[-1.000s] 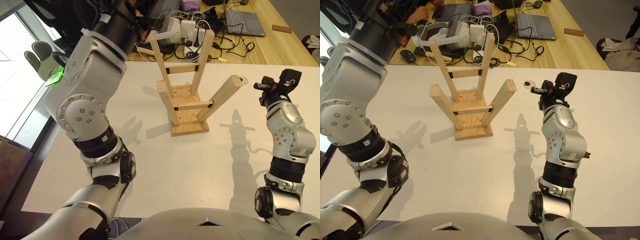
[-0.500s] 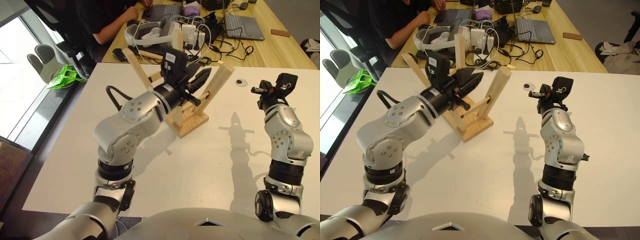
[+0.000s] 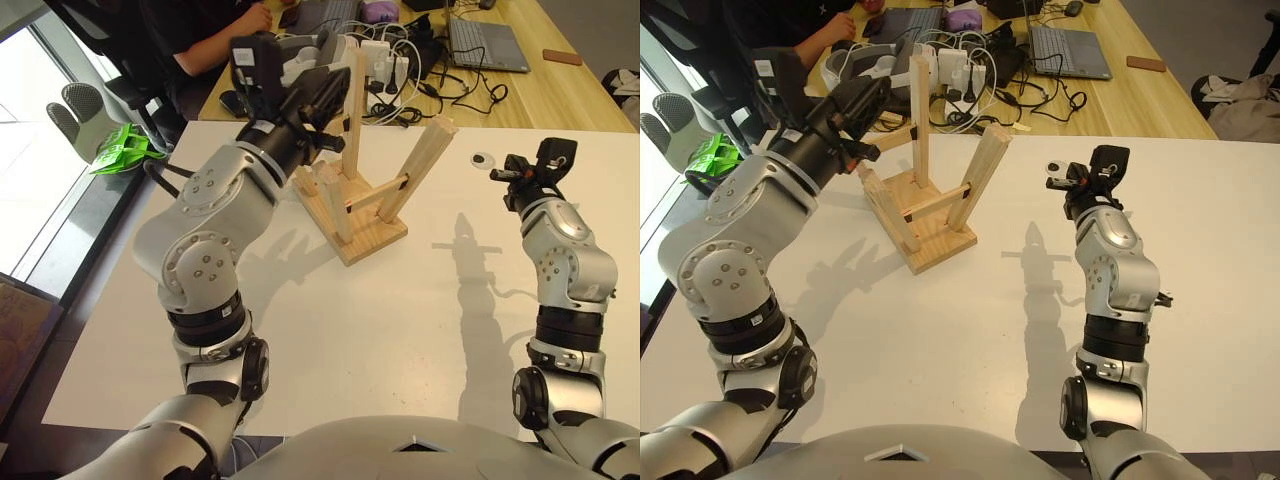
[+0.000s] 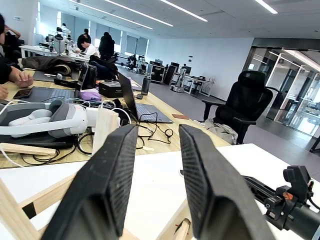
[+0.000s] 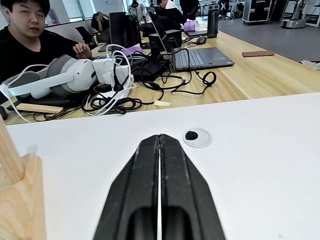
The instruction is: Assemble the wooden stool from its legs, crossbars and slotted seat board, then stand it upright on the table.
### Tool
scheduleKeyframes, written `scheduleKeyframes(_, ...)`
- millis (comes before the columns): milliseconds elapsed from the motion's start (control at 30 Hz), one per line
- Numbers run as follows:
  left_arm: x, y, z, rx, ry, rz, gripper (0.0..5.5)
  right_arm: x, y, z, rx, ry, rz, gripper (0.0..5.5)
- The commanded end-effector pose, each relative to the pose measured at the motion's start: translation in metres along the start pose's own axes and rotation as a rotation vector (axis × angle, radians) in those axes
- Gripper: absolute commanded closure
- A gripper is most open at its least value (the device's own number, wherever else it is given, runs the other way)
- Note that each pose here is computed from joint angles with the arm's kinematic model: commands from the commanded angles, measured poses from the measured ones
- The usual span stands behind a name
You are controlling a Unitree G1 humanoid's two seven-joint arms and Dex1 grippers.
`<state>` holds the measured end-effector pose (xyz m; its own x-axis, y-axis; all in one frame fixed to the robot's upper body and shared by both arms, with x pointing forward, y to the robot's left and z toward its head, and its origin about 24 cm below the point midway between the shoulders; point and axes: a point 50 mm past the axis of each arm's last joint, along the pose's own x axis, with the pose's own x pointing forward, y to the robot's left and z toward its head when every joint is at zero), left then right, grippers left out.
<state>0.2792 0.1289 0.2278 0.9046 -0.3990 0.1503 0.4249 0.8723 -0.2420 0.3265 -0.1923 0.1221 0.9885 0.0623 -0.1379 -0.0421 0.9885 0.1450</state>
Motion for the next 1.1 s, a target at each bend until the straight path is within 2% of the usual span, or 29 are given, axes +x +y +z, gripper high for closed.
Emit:
scheduleKeyframes(33,-0.009,0.027,-0.011,-0.041,0.009,0.195,3.97,0.023,0.025,0.005,0.027,-0.023,0.127,5.50)
scheduleKeyframes(100,-0.016,0.040,-0.022,-0.067,0.041,0.319,3.97,0.031,0.037,0.005,0.057,-0.029,0.187,5.50)
scheduleKeyframes(233,-0.042,0.058,-0.064,-0.077,0.215,0.552,3.97,0.034,0.061,-0.001,0.103,-0.020,0.345,5.50)
scheduleKeyframes(433,-0.055,0.034,-0.100,-0.108,0.375,0.530,3.97,0.020,0.074,-0.009,0.138,0.007,0.482,5.50)
scheduleKeyframes(800,-0.051,0.036,-0.092,-0.083,0.364,0.516,3.97,-0.027,0.091,-0.017,0.171,0.083,0.618,5.50)
scheduleKeyframes(1100,-0.036,0.024,-0.080,-0.060,0.327,0.434,3.97,-0.048,0.100,-0.010,0.202,0.092,0.628,5.50)
